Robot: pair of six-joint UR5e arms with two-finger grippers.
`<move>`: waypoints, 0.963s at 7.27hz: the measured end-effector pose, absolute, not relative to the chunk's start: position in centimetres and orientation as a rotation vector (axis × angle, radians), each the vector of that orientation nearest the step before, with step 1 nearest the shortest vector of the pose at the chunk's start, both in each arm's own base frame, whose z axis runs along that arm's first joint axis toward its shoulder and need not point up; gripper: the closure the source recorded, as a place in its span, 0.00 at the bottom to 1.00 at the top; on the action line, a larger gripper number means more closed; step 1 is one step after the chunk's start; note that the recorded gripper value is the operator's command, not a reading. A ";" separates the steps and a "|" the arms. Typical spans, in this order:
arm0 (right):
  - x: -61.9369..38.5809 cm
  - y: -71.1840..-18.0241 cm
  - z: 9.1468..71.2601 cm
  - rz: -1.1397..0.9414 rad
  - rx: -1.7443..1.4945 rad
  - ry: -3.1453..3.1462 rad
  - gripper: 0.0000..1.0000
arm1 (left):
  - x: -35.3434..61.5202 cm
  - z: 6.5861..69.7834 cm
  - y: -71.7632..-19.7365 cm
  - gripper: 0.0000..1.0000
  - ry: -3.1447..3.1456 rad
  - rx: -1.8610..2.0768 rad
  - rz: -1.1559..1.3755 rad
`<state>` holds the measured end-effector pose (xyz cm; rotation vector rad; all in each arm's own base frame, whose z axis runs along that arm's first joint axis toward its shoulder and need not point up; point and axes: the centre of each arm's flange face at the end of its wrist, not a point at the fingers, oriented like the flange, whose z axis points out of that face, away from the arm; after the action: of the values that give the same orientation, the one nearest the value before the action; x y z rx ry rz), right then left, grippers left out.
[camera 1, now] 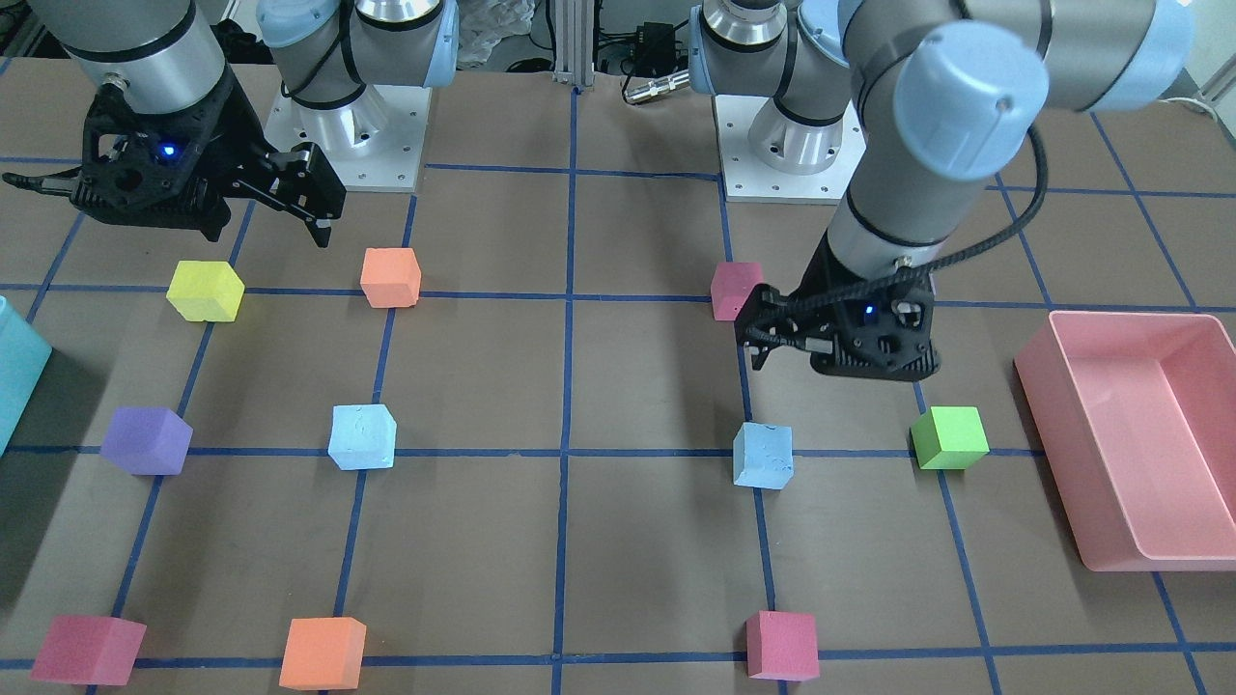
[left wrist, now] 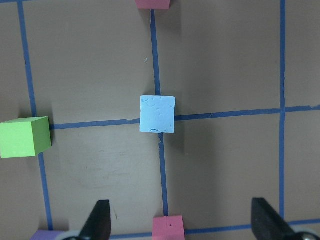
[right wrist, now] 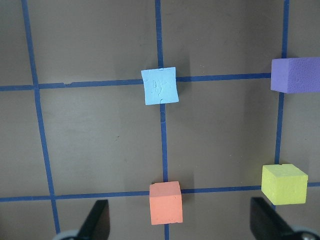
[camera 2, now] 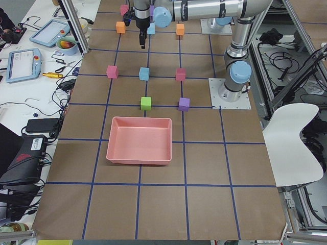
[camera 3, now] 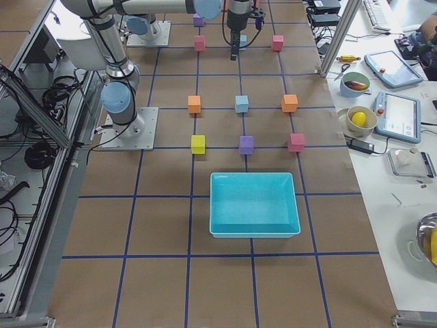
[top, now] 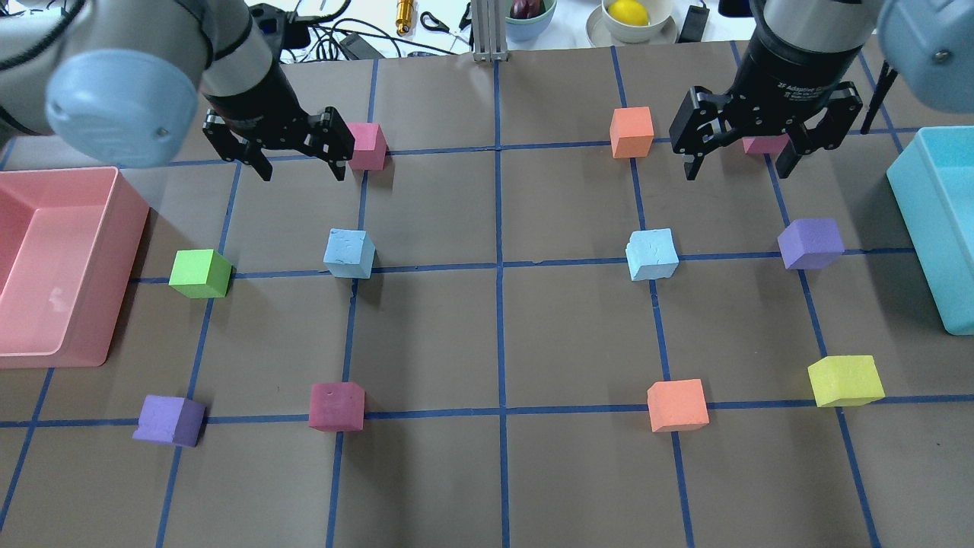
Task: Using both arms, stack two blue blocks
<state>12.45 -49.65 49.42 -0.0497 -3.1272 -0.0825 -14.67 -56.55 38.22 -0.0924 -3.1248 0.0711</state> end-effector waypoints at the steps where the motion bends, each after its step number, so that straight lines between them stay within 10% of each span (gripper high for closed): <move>1: 12.5 -50.3 48.1 -0.114 -0.042 -3.128 0.00 | -14.6 34.7 -57.4 0.00 -3.125 -0.094 0.079; 7: 11.7 -57.6 30.7 -0.012 -0.046 -3.143 0.00 | -14.1 25.4 -59.7 0.00 -3.132 -0.137 -0.035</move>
<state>11.73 -57.62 30.73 -0.0458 -3.1431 -0.0116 -14.11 -59.67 25.37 -0.1369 -3.1319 -0.0354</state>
